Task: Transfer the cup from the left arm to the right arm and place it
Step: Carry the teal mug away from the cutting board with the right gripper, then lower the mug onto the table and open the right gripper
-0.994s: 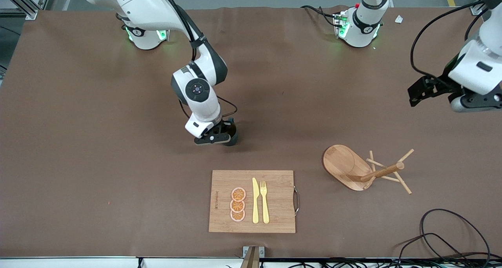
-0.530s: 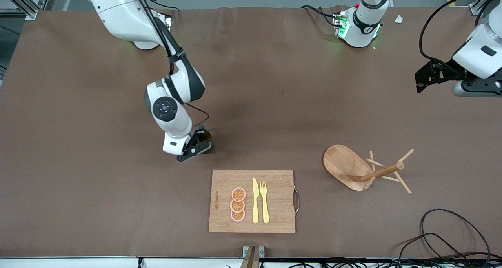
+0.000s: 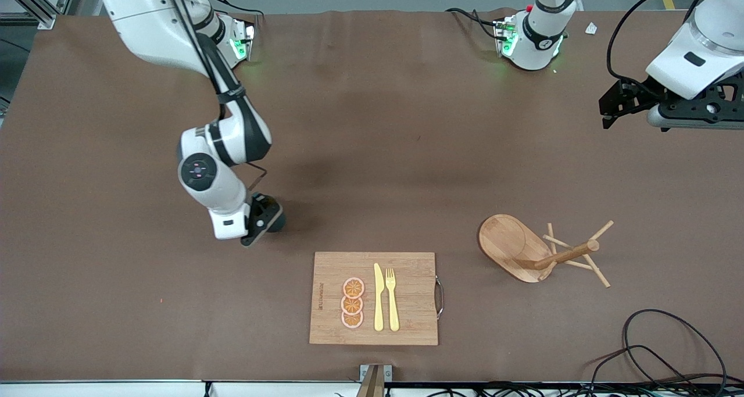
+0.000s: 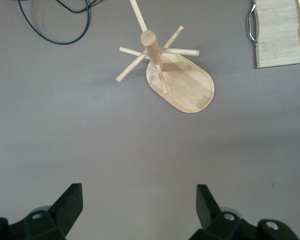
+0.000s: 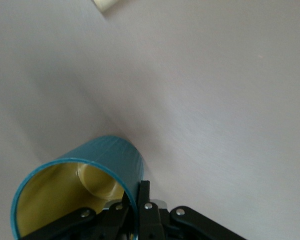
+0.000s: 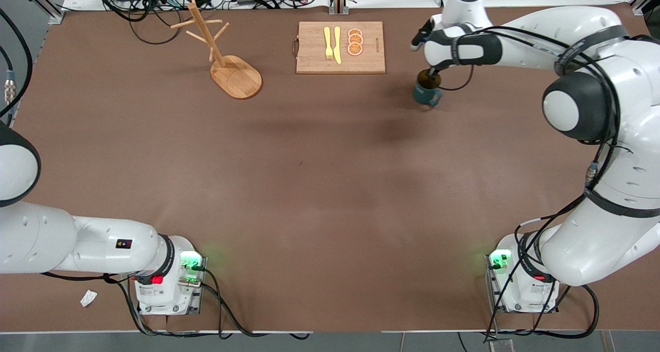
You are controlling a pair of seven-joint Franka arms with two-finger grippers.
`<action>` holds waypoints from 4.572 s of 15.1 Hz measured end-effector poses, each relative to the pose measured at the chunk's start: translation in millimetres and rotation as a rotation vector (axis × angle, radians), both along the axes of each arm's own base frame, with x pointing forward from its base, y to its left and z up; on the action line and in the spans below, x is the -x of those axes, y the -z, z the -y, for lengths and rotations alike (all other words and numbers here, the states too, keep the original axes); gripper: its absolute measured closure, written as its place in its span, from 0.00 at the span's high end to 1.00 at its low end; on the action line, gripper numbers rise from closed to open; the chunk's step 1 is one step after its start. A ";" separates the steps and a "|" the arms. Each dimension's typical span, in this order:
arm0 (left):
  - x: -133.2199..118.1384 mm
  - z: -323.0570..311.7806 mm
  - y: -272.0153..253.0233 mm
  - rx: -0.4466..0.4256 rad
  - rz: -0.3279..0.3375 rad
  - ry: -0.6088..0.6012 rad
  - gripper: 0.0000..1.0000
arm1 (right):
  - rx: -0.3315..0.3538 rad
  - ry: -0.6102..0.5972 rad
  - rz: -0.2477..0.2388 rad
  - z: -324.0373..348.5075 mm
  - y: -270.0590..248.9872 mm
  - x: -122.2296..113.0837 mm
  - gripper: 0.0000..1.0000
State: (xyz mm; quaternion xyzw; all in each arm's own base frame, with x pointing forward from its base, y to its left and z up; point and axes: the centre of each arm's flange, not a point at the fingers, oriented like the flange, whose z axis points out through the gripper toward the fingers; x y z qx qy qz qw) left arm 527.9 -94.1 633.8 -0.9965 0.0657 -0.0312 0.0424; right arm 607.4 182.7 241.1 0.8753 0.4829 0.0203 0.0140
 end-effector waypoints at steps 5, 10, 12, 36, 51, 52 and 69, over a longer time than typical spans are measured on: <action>3.0 12.8 4.6 -0.003 -0.013 0.024 1.00 | 0.015 -0.258 0.053 111.1 0.0 18.1 0.05; 2.9 12.1 0.0 0.016 -0.007 0.019 1.00 | 0.031 -0.509 0.023 164.2 3.3 49.6 0.05; 2.0 8.0 -4.2 0.047 -0.003 0.006 1.00 | 0.030 -0.591 -0.002 195.1 5.1 53.7 0.05; -6.2 -5.3 -14.0 0.062 -0.027 -0.025 1.00 | -0.040 -0.792 -0.136 243.4 7.5 68.0 0.53; -5.1 -27.6 -19.2 0.062 -0.035 -0.084 1.00 | -0.049 -0.007 -0.189 261.9 -101.8 27.8 1.00; -5.0 -27.5 -19.1 0.062 -0.036 -0.084 1.00 | -0.047 0.032 -0.191 262.4 -104.4 27.4 1.00; 1.3 -41.3 -25.2 0.056 -0.076 -0.110 1.00 | -0.006 1.007 -0.204 248.9 -243.2 8.9 1.00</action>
